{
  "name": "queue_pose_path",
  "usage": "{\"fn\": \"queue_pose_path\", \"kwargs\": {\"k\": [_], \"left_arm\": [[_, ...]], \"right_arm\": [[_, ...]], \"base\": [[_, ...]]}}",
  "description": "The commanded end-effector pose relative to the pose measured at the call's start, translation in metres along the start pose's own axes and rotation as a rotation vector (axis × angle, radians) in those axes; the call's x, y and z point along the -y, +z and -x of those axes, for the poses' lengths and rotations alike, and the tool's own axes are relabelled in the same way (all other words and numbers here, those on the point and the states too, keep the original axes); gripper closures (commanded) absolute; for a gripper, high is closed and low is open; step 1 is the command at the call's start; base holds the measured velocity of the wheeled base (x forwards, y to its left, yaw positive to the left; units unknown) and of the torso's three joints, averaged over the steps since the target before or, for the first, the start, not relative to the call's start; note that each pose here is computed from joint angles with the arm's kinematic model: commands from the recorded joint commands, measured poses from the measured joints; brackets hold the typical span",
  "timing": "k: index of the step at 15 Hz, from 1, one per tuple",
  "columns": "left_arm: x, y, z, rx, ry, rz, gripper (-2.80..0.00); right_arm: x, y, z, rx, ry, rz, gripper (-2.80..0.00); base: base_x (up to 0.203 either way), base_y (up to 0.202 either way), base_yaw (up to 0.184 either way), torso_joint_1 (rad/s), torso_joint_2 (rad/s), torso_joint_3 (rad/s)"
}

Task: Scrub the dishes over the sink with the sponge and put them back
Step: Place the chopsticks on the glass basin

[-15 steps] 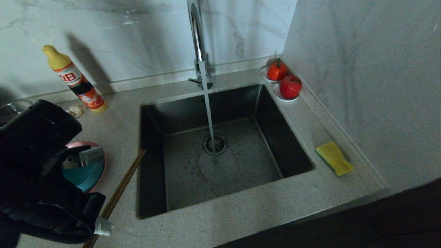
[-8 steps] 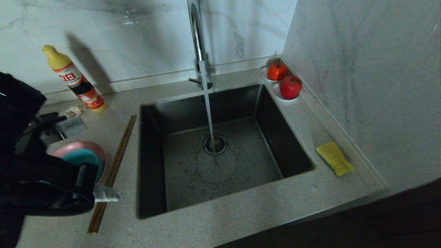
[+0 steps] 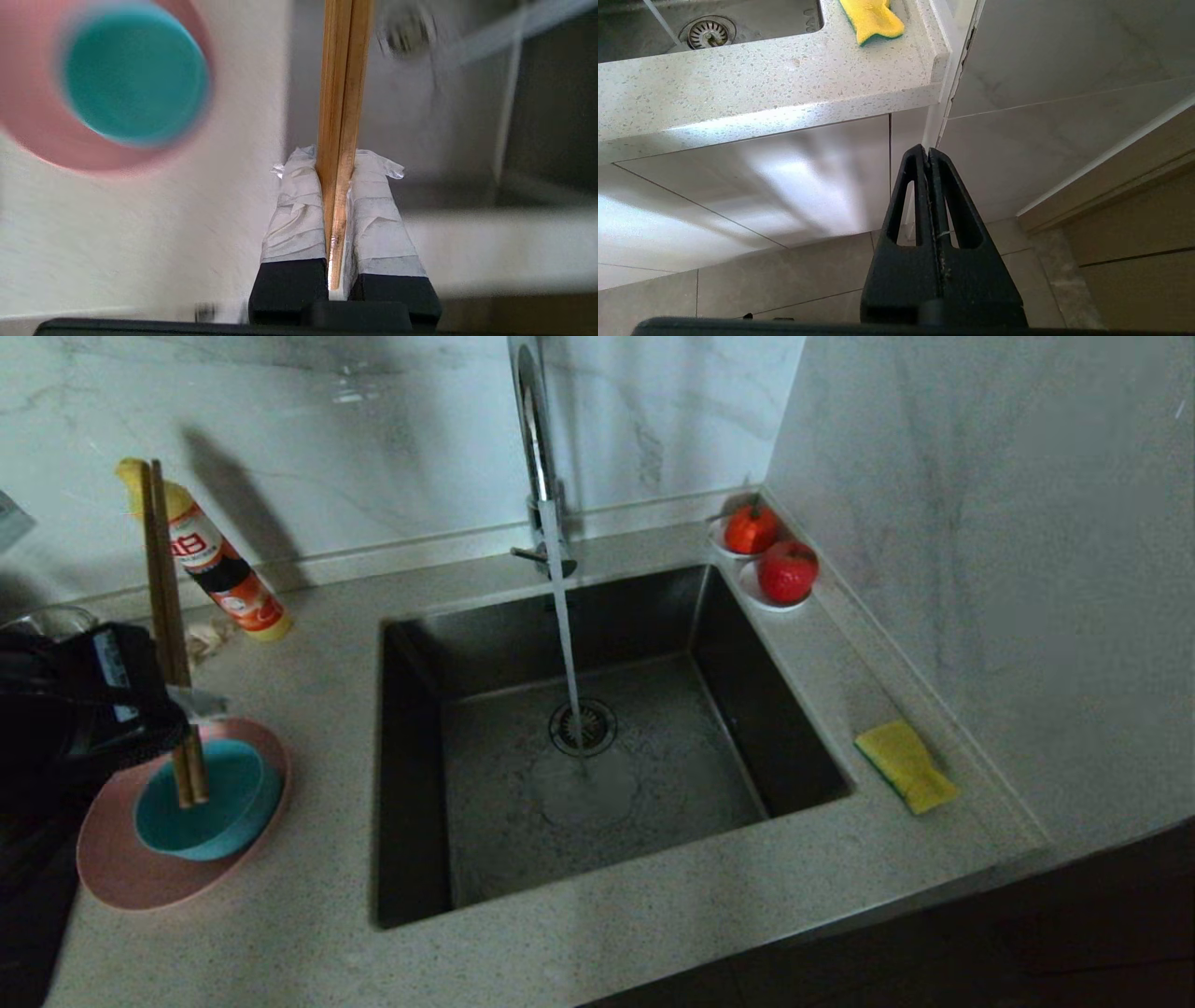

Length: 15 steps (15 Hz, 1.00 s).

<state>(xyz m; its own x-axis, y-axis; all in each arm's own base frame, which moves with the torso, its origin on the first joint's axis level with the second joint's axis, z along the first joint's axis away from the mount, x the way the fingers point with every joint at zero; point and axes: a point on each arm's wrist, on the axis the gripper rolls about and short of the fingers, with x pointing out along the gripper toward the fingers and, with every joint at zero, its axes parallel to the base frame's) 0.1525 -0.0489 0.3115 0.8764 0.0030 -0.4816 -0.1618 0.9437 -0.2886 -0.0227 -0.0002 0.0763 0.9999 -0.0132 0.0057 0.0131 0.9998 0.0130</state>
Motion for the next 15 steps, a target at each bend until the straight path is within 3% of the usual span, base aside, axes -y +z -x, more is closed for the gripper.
{"fn": "queue_pose_path", "kwargs": {"k": [1,3,8,11,13,15], "left_arm": [[-0.001,0.015,0.006,0.081,0.056,0.025,0.0],[-0.009,0.031,0.002,0.133,0.149,0.035,0.0],[-0.038,0.05,-0.021,0.141,0.32,0.033,0.0],[-0.082,0.071,-0.025,0.203,0.391,0.068,0.0],[-0.114,0.085,-0.028,0.257,0.435,0.05,0.0],[-0.147,0.103,-0.046,0.357,0.49,0.023,0.0]], "right_arm": [[0.0,0.0,0.0,0.0,0.0,0.0,0.0],[0.0,0.0,0.0,0.0,-0.001,0.001,0.0],[0.0,0.0,0.0,0.0,-0.001,0.001,0.0],[0.0,0.0,0.0,0.0,-0.001,0.001,0.0],[0.0,0.0,0.0,0.0,0.001,0.001,0.0],[0.0,0.0,0.0,0.0,-0.001,-0.001,0.0]], "base": [[0.0,0.0,0.0,0.0,0.0,0.0],[0.0,0.0,0.0,0.0,0.0,0.0],[0.0,0.0,0.0,0.0,0.0,0.0],[0.0,0.0,0.0,0.0,0.0,0.0],[0.0,0.0,0.0,0.0,0.0,0.0],[0.0,0.0,0.0,0.0,0.0,0.0]]}}
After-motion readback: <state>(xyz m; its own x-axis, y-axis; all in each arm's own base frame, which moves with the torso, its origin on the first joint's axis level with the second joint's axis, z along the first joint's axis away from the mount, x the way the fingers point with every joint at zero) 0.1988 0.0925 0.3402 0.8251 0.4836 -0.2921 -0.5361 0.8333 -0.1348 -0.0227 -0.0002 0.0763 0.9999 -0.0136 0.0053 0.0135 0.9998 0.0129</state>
